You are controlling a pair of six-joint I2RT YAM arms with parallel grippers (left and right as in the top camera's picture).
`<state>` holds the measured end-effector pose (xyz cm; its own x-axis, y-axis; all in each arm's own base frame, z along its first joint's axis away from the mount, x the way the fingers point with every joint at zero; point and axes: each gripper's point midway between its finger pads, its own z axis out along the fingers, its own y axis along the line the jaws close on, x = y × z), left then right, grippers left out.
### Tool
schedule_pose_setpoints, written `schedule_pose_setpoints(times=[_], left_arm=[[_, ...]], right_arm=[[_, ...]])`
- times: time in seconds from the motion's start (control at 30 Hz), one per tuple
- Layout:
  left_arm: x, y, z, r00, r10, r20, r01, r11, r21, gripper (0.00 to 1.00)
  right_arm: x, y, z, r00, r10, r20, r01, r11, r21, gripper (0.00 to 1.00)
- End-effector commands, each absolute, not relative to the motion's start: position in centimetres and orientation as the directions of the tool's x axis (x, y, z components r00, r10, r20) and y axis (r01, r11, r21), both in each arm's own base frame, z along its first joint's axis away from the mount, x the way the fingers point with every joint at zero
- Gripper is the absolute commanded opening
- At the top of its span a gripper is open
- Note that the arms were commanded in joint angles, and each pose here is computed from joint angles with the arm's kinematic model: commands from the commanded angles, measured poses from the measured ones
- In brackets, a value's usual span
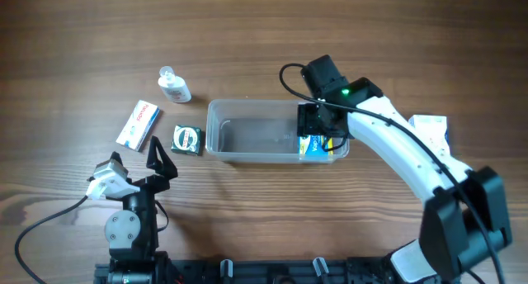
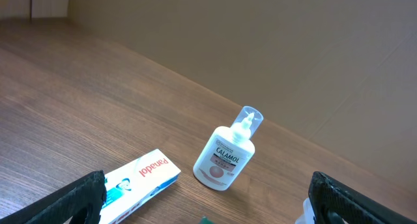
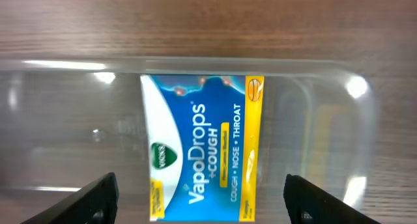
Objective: Pack container
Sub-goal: 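Carry the Vicks box left and lower it into the container's right end, then move the right gripper to the white Beiersdorf box and grasp it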
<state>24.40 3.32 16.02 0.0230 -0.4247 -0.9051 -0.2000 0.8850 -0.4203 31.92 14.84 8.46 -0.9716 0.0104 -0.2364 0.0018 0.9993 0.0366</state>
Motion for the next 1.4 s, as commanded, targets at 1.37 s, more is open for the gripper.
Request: schedule_pose_setpoints(times=[1.37], left_arm=[[24.4,3.2,15.8,0.016,-0.423,-0.906,-0.199,0.887,-0.417,1.0]], right_arm=[[30.2,-13.1,0.7,-0.979,0.196,0.062,0.189,0.977,-0.103,0.94]])
